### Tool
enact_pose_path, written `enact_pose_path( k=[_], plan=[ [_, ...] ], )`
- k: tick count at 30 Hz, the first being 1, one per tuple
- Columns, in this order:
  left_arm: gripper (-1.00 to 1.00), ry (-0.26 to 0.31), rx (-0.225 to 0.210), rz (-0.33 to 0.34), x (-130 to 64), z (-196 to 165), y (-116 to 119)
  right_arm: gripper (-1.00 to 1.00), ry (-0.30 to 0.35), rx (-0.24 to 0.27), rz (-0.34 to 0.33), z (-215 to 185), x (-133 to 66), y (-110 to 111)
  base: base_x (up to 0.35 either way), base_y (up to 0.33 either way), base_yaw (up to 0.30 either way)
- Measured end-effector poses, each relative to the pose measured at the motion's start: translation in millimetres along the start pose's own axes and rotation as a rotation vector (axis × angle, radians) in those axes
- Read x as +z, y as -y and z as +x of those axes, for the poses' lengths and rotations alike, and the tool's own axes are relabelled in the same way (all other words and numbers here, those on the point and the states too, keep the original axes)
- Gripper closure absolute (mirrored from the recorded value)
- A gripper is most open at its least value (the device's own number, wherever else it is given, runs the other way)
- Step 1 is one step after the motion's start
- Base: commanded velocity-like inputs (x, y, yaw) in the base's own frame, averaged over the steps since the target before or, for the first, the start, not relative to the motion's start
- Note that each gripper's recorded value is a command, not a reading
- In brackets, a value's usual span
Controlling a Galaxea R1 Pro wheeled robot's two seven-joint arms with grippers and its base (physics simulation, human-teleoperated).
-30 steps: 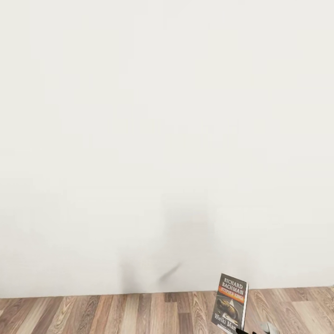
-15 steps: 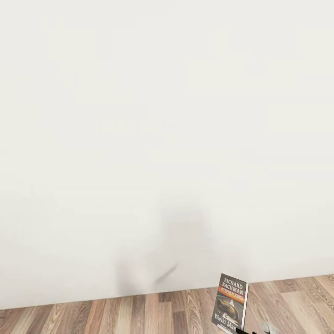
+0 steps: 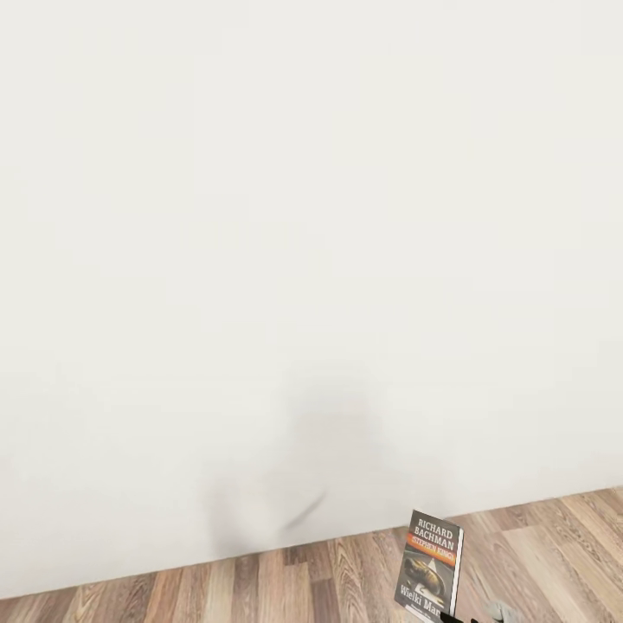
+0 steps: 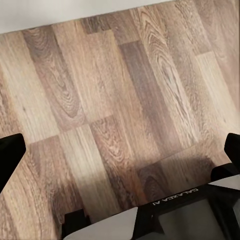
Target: In the bedroom, move the book from the bed onto either nightstand, and place the two sandals side by side next to the bed.
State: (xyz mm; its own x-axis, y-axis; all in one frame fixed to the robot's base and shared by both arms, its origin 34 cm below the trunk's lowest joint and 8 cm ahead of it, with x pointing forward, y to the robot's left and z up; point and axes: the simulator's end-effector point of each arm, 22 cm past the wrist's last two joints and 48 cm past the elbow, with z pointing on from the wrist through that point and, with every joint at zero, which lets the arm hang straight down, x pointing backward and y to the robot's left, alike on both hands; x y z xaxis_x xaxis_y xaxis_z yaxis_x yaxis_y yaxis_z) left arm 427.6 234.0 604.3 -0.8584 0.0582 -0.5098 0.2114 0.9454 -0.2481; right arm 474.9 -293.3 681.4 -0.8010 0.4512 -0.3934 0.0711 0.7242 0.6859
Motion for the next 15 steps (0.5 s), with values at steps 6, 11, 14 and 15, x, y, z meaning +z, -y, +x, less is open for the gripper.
enact_pose_path(
  k=[6,11,14,15],
  plan=[
    [-1.00,0.000,0.000,0.000,0.0,0.0,0.0,1.00,0.000,0.000,0.000,0.0,0.0,0.0,0.000,0.000,-0.198],
    [-1.00,0.000,0.000,0.000,0.0,-0.1,0.0,1.00,0.000,0.000,0.000,0.0,0.0,0.0,0.000,0.000,-0.201],
    [-1.00,0.000,0.000,0.000,0.0,-0.1,0.0,1.00,0.000,0.000,0.000,0.1,0.0,0.0,0.047,0.000,-0.200],
    [-1.00,0.001,0.000,0.000,-0.1,-0.2,0.0,1.00,-0.001,-0.001,0.000,0.3,-0.1,-0.1,0.194,0.000,-0.200]
  ],
)
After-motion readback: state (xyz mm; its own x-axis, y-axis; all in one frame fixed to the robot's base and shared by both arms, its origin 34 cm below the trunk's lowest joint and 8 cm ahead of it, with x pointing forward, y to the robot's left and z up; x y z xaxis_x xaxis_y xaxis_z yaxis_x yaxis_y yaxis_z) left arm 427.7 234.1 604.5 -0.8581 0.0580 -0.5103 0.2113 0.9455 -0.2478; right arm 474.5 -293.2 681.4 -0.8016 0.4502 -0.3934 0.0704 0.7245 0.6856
